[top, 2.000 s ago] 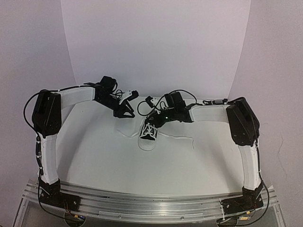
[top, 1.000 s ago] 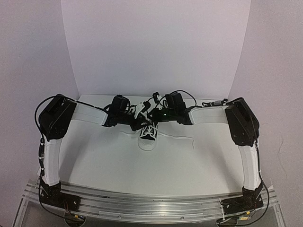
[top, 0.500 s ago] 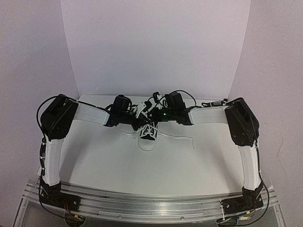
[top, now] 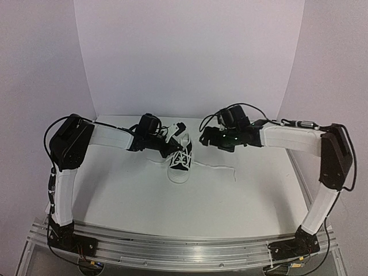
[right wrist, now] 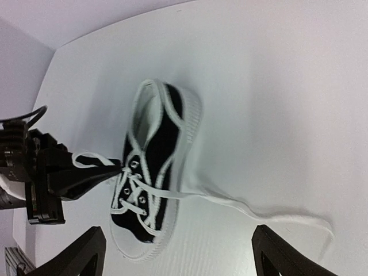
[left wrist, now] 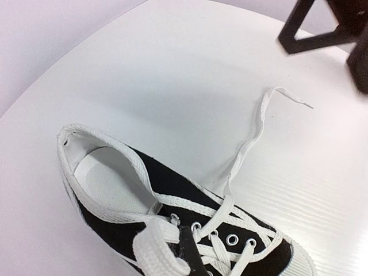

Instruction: Tie the shoes

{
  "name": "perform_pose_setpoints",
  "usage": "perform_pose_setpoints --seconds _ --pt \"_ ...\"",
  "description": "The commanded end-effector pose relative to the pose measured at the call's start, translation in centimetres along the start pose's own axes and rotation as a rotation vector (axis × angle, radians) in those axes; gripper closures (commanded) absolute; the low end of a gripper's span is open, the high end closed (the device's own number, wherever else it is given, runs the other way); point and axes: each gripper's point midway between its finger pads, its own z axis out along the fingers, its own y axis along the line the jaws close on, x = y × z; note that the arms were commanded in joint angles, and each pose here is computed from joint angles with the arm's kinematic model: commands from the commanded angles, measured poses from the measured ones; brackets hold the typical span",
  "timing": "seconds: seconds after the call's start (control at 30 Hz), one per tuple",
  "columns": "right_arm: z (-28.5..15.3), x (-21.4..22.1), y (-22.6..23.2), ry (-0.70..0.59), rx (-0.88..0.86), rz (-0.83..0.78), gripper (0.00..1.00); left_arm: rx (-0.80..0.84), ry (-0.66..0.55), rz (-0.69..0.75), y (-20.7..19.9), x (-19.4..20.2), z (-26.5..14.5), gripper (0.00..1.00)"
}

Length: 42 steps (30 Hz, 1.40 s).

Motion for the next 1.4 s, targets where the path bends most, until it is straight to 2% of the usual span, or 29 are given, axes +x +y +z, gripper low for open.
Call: perform_pose_setpoints --seconds 0.0,0.07,0.17,0.3,0.5,0.8,0.87,0.93,1.03,1.17,1.27,1.37 --pt "-6.4 5.1 -10.6 0.204 0.489 0.127 0.14 0.015 -0.017 0.056 0.0 -2.4 -0.5 1.0" --pt "-7.0 7.5 -12.1 0.313 0.574 0.126 0.15 0.026 -0.006 0.052 -0.2 -2.3 -0.5 1.0" --pt "-6.3 9.7 -13.0 0.392 0.603 0.137 0.16 0.04 0.009 0.043 -0.5 -2.1 -0.6 1.0" --pt "-4.8 10.8 -14.1 0.441 0.634 0.146 0.27 0.058 0.011 0.033 -0.9 -2.0 -0.7 1.0" --pt "-3.2 11.9 -16.3 0.491 0.682 0.155 0.35 0.086 0.003 0.024 -1.3 -2.4 -0.9 1.0" --pt "-0.4 12.9 -17.9 0.524 0.612 0.194 0.59 0.097 0.025 0.017 -1.6 -1.9 -1.0 1.0" --pt "0.2 12.5 -17.9 0.518 0.583 0.176 0.69 0.098 0.023 0.025 -1.6 -2.0 -1.0 1.0" --pt "0.9 11.9 -17.8 0.514 0.564 0.149 0.87 0.099 0.024 0.028 -1.6 -1.9 -1.0 1.0" --pt "1.5 11.2 -18.2 0.513 0.551 0.131 0.98 0.099 0.024 0.032 -1.6 -2.0 -1.0 1.0" --pt "1.4 9.1 -18.5 0.474 0.532 0.116 1.0 0.114 0.028 0.041 -1.9 -1.8 -1.1 1.0" --pt "1.5 3.7 -16.3 0.354 0.476 0.092 1.0 0.135 0.031 0.053 -2.3 -1.9 -1.2 1.0" --pt "2.8 -2.6 -11.1 0.24 0.306 0.067 1.0 0.16 0.03 0.068 -2.8 -2.2 -1.2 1.0"
